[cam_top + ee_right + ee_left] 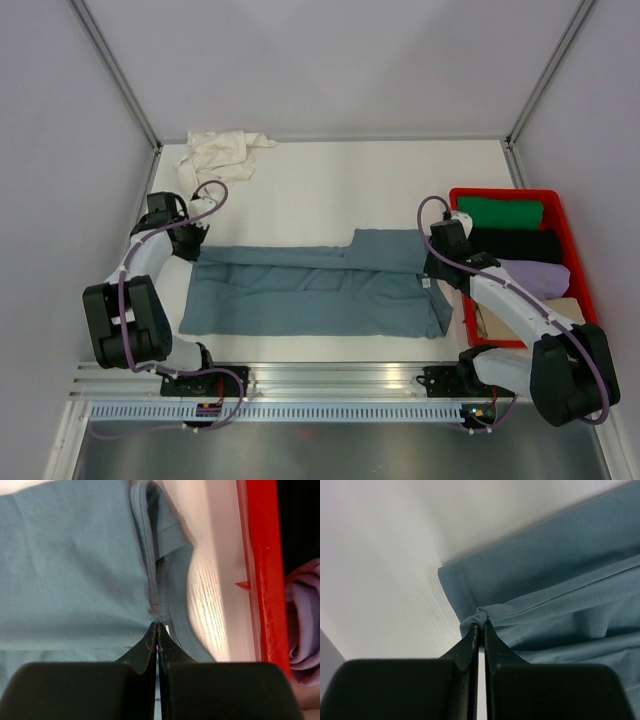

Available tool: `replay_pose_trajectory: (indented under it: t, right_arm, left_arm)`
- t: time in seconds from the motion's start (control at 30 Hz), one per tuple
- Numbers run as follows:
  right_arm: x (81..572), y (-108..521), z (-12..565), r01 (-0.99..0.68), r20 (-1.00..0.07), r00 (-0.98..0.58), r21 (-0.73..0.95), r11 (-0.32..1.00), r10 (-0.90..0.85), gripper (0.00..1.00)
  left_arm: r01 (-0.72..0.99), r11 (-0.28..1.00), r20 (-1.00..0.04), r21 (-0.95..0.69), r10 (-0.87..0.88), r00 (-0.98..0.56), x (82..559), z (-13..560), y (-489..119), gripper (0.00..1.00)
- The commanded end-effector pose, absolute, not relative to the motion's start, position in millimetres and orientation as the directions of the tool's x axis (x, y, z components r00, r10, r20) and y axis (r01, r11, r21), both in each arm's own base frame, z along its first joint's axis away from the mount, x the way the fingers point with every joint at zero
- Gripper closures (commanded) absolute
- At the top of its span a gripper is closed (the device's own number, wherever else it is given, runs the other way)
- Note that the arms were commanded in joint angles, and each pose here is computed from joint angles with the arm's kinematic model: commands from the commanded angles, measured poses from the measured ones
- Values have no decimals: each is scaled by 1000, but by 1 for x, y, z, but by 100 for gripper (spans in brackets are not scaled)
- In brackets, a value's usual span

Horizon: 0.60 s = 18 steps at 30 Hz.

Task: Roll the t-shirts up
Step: Fold the tshirt

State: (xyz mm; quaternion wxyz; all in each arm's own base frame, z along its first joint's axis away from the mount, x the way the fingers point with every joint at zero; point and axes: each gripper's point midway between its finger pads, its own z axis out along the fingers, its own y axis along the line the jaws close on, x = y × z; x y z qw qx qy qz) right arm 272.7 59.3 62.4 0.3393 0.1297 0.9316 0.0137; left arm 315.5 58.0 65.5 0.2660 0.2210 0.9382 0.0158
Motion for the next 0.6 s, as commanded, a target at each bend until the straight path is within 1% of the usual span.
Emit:
replay_pose_trajectory:
  t: [0.0,0.07,0.27,0.33,0.37,0.43,0.47,0.5,0.57]
  right_arm:
    - [260,48,42,309,-572,-766,75,948,295,100]
    - [257,48,36,322,-547,-778,77,944,310,99]
    - [254,42,34,355,-543,-763,104,929,352,98]
    - [253,41,33,361,-541,-762,102,927,356,97]
    - [253,42,32,359,-535,-766,104,928,356,94]
    - [252,42,30,360,-529,-770,102,927,357,87]
    - [253,43,30,358,-529,-770,105,928,357,75]
    - [253,43,30,356,-529,-770,107,928,356,70]
    - [254,45,34,346,-531,-771,115,931,352,68]
  left_arm:
    - [428,888,-464,169,455,-760,311,51,65,98]
    - [432,887,-455,162,455,-765,307,47,65,98]
    - [433,877,-428,211,481,-765,306,49,74,98]
    - [438,874,-423,212,486,-765,306,48,75,98]
    - [443,871,-419,212,491,-764,304,47,75,98]
    - [456,866,-408,203,498,-765,299,43,73,88]
    - [468,862,-400,196,506,-764,294,40,72,82]
    - [477,858,-401,191,512,-760,293,40,70,73]
    - [497,848,-394,182,526,-754,285,46,67,65]
